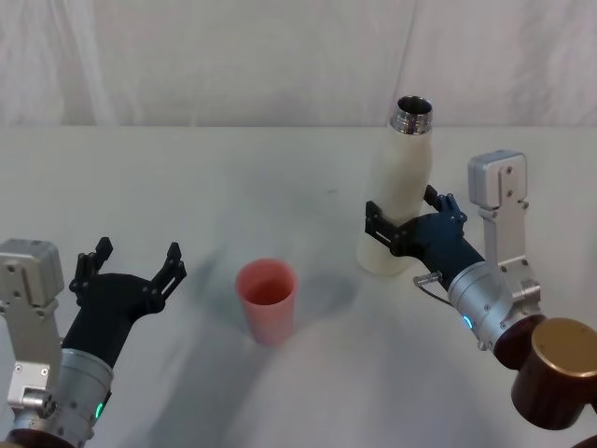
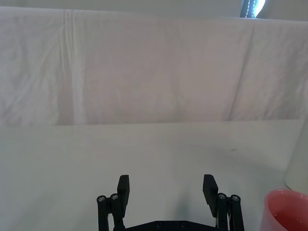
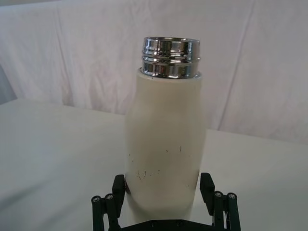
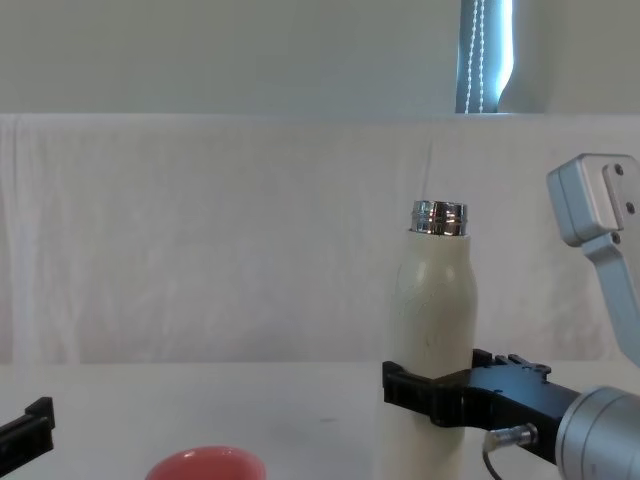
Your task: Grasp the thermos with one hand and pour water into the cup lid.
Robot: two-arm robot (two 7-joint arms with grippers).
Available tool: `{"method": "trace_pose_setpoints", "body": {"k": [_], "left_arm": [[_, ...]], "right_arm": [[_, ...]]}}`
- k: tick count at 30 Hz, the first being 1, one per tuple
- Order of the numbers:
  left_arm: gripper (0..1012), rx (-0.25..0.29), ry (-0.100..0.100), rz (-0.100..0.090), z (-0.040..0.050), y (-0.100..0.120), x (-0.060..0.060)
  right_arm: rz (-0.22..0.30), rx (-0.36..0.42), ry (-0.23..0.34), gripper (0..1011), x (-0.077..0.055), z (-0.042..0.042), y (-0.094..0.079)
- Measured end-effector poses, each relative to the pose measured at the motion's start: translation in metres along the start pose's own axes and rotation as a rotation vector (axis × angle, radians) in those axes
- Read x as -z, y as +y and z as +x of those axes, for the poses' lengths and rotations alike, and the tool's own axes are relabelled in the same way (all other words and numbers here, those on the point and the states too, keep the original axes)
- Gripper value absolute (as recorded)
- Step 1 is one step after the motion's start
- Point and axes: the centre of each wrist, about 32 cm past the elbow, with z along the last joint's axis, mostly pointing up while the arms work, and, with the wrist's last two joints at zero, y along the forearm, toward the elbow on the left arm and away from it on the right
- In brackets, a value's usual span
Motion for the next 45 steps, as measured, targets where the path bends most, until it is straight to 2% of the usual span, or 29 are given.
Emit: {"method": "trace_pose_setpoints", "body": {"k": [23, 29, 38, 45], "left_arm": [[1001, 0.000, 0.000, 0.000, 0.0000, 0.000, 0.000], [1001, 0.000, 0.000, 0.000, 0.0000, 0.000, 0.000], [1001, 0.000, 0.000, 0.000, 0.0000, 0.000, 0.000], [1001, 0.000, 0.000, 0.000, 0.0000, 0.000, 0.000]], "right_arm": [[0.034, 0.021, -0.017, 1002, 0.001, -0.0035, -0.028], [0.045, 0.042, -0.017, 1002, 0.002, -0.0034, -0.038], [0.060, 0.100, -0.052, 1002, 0.004, -0.0049, -0.051], [0.061, 0.145, -0.062, 1001, 0.009, -0.0031, -0.061]]}}
